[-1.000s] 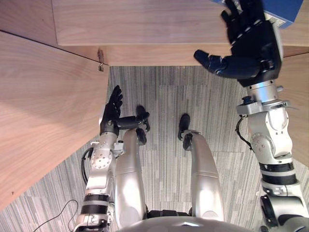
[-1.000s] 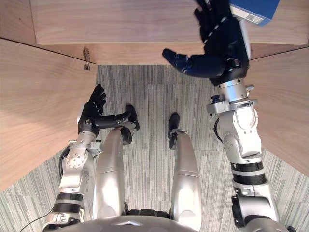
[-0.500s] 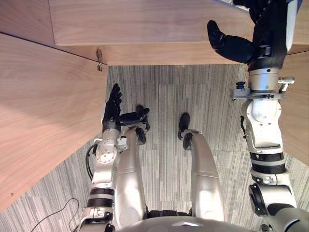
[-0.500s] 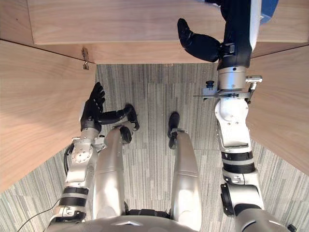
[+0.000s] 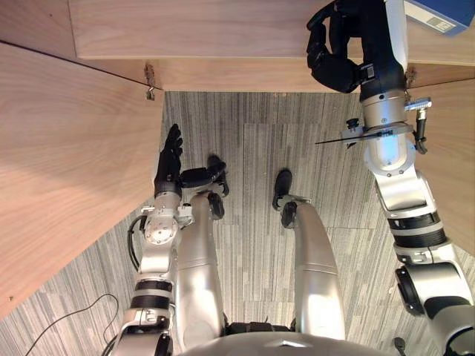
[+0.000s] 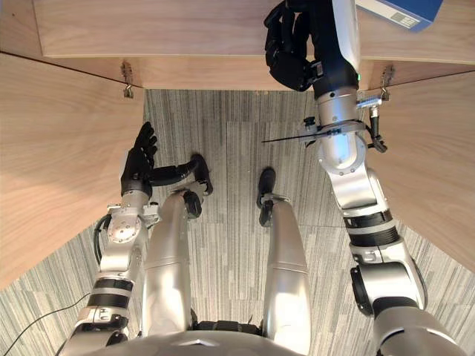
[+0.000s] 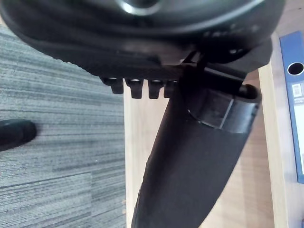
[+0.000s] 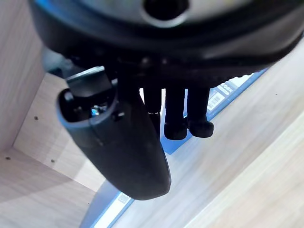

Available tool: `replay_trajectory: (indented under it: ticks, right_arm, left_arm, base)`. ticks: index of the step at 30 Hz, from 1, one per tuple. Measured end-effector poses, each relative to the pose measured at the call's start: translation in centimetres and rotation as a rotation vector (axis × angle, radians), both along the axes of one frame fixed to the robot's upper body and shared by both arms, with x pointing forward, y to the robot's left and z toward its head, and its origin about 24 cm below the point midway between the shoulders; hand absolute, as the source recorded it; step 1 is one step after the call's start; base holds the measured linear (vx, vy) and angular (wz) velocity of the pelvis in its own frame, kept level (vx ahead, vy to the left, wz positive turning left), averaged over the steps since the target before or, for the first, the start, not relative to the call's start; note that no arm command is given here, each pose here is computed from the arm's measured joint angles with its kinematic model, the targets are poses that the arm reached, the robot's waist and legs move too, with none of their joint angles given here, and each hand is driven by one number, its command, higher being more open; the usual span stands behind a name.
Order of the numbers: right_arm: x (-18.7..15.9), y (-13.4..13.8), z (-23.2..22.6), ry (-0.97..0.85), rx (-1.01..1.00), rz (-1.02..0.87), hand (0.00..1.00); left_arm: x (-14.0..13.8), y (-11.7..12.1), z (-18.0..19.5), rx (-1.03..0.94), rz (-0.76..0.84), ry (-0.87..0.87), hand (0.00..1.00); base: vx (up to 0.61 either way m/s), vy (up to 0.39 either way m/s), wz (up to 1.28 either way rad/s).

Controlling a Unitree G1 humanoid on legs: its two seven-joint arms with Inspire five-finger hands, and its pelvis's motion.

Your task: Walk over to the cabinet, pick up the folder, carry it to the office cabinet, place the folder inside the office cabinet, then close the office cabinet door

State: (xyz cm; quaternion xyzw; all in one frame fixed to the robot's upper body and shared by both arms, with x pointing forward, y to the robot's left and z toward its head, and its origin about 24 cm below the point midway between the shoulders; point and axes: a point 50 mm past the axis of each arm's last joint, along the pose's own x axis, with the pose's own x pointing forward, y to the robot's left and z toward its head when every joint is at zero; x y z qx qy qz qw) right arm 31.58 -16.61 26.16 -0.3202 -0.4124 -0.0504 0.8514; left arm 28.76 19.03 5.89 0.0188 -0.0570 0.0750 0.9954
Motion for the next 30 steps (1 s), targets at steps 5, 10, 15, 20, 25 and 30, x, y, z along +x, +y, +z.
replay_trajectory:
  ticks: [5, 10, 15, 20, 25, 30]
  right_arm:
    - [0.6, -0.4, 0.5, 0.012, -0.013, -0.025, 0.0]
    - [1.3, -1.4, 0.8, 0.035, -0.022, -0.075, 0.0]
    - [2.2, -2.6, 1.7, 0.053, -0.001, -0.112, 0.0]
    - [2.5, -3.9, 3.1, 0.035, 0.078, -0.132, 0.0]
    - [2.4, -5.6, 4.0, 0.019, 0.133, -0.177, 0.0]
    - [2.3, -8.9, 4.3, 0.01, 0.272, -0.286, 0.0]
  left_arm:
    - [0.1, 0.1, 0.0, 0.004, 0.002, -0.001, 1.0]
    - [0.3, 0.3, -0.1, 0.009, 0.007, 0.011, 1.0]
    - [0.7, 0.3, 0.5, 0.012, 0.009, -0.009, 1.0]
    - [0.8, 0.6, 0.5, 0.013, 0.015, -0.006, 1.0]
    - [1.5, 0.5, 0.7, -0.02, 0.014, -0.008, 1.0]
    - [1.8, 0.7, 1.1, -0.041, 0.027, -0.018, 1.0]
  base:
    - [0.01, 0.006, 0.01]
    - [0.01, 0.006, 0.02]
    - [0.0, 0.004, 0.04]
    - [0.0, 0.0, 0.0]
    - [0.0, 0.0, 0.0]
    - [0.0, 0.0, 0.0]
